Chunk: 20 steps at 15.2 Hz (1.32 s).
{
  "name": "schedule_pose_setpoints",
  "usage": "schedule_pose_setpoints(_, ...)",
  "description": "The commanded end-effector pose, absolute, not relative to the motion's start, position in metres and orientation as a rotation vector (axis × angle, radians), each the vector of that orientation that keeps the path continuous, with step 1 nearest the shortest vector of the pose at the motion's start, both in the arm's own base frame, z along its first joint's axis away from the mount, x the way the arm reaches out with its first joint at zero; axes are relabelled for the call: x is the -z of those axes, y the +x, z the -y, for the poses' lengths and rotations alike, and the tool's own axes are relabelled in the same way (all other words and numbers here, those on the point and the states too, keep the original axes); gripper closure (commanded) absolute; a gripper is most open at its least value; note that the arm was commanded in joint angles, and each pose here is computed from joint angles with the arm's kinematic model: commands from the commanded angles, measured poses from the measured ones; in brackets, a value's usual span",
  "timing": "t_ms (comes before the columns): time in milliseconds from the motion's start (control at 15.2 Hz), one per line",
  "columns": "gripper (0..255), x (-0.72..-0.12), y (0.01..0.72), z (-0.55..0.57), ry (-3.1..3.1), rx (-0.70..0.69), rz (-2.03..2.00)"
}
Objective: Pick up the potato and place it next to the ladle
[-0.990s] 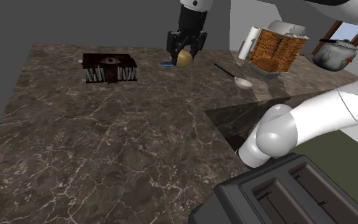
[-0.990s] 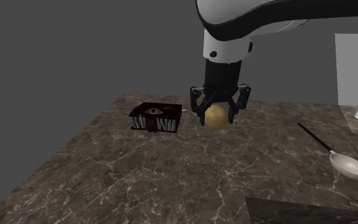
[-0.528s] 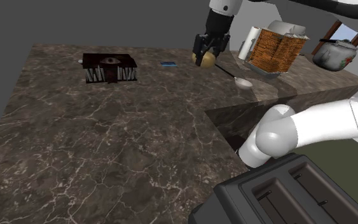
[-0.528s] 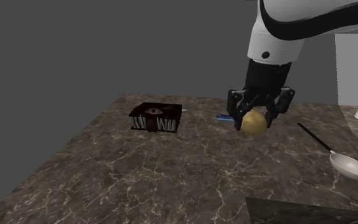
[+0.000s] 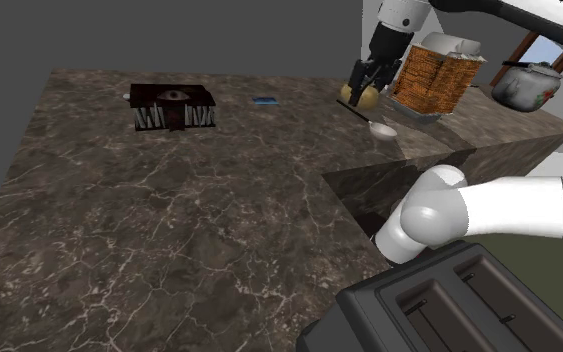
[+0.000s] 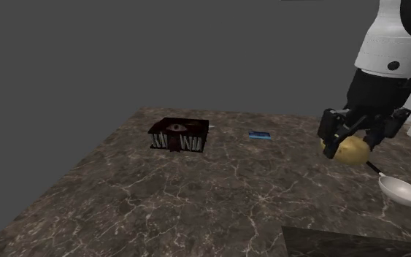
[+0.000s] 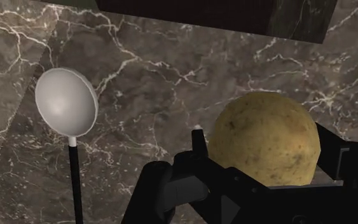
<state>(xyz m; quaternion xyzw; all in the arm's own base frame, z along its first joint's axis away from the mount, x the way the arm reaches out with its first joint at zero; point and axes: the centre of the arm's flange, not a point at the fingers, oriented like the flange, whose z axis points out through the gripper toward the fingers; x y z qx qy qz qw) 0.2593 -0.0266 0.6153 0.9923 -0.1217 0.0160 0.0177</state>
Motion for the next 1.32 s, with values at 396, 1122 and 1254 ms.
schedule_pose_setpoints(396,255,-0.615,0.201,0.114,3.083,-0.05,0.376)
schedule_pose_setpoints(1122,255,-0.615,0.119,0.233,3.083,-0.05,0.376)
schedule_pose_setpoints(1254,255,-0.615,0.103,0.254,3.083,-0.05,0.376)
